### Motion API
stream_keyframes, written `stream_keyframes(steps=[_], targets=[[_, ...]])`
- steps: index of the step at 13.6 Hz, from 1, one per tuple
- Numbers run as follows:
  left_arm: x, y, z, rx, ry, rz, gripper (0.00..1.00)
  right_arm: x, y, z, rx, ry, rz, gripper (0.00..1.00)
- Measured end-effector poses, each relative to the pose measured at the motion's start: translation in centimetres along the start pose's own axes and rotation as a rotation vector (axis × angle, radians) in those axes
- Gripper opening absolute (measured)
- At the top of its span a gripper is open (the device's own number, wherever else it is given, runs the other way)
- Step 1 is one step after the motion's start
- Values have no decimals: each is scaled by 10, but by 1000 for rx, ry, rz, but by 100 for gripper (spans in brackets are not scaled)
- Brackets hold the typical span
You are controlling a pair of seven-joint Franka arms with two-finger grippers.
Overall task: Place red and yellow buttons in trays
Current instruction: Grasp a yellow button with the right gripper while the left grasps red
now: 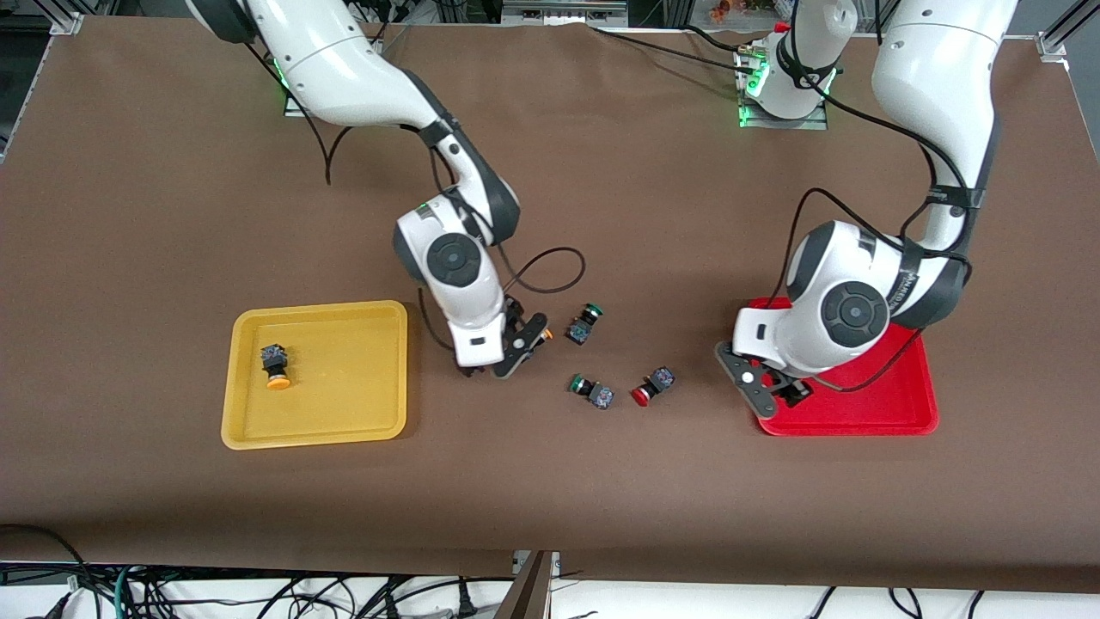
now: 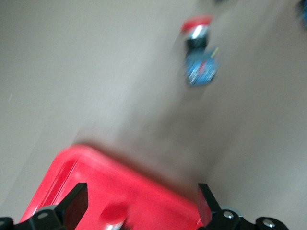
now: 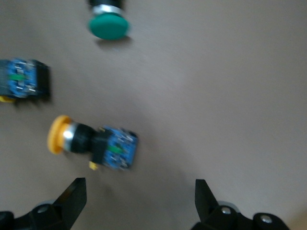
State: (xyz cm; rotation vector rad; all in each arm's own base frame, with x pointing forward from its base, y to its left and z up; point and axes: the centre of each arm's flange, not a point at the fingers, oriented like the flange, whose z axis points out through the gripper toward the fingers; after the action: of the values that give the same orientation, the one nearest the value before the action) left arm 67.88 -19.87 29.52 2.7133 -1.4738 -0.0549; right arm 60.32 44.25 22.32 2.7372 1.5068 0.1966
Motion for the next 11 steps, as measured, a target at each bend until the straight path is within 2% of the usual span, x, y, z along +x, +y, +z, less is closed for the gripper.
stream_keyframes(steps=[3, 5, 8, 11], targets=[[26, 9, 47, -92, 41, -18, 100, 5, -7, -1, -5, 10, -112, 100], [46, 20, 76, -74, 87, 0, 100, 3, -3, 0, -11, 12, -203, 100], [79, 49, 103, -28, 163, 19, 100, 3, -1, 20, -33, 46, -343, 100], [82, 57, 120, -26, 169, 12, 99, 0, -3, 37, -36, 48, -401, 100]])
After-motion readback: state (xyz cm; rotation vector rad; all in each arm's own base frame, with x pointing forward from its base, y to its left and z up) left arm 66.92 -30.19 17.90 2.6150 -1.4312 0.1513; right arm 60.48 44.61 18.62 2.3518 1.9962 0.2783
